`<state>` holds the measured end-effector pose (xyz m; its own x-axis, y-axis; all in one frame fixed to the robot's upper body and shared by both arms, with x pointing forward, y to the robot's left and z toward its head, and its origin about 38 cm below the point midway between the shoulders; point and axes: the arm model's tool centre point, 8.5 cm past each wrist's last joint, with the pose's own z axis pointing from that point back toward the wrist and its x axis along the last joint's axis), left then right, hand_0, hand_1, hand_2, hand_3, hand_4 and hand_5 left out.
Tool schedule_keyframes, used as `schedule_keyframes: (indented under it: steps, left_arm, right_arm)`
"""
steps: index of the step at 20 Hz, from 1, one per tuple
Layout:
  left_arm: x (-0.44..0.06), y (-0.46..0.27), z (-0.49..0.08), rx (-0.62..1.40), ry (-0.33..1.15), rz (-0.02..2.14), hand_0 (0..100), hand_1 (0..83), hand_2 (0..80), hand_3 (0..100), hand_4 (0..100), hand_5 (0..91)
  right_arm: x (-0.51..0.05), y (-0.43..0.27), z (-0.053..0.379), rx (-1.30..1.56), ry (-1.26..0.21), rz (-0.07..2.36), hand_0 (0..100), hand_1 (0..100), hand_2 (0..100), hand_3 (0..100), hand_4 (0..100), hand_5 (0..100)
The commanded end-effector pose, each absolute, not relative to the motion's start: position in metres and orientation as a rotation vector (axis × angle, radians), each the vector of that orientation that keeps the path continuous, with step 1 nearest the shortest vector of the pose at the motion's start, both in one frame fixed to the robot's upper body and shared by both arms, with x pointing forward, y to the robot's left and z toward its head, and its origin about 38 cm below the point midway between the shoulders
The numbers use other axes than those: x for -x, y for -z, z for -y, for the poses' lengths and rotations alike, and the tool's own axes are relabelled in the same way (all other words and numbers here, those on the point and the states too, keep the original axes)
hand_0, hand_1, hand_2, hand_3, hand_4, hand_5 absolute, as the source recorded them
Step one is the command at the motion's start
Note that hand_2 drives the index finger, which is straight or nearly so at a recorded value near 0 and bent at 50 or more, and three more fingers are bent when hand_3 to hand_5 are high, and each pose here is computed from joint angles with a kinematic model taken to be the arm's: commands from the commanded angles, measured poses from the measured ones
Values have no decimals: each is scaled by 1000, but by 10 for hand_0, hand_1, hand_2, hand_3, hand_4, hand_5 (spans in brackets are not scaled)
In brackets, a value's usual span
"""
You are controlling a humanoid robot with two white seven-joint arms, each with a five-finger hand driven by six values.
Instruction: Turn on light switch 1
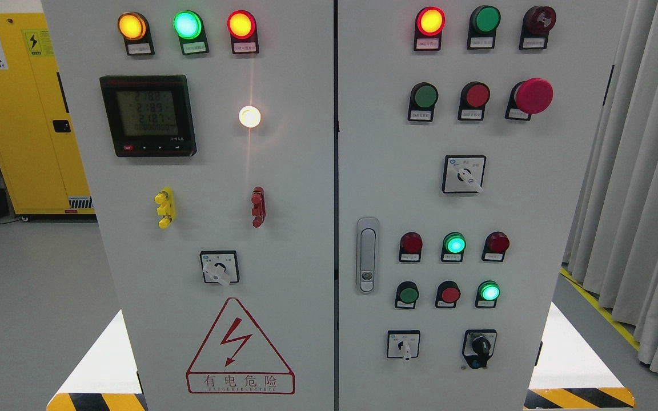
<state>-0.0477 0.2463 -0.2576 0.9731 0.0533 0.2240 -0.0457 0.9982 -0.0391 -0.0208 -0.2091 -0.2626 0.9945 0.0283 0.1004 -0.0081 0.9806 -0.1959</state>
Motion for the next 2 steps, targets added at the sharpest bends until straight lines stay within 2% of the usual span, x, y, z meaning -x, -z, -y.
schedule_keyframes:
  steps: [1, 2]
  left_arm:
    - [24, 260, -236, 60, -31, 252, 123, 130, 0, 0, 0, 0]
    - [25, 260, -236, 60, -29, 243, 123, 128, 0, 0, 0, 0]
  right_arm:
    - [21, 263, 209, 198, 11, 99, 0, 500, 40, 0, 0, 0]
    - [21, 263, 209, 198, 11, 99, 0, 500, 40, 0, 0, 0]
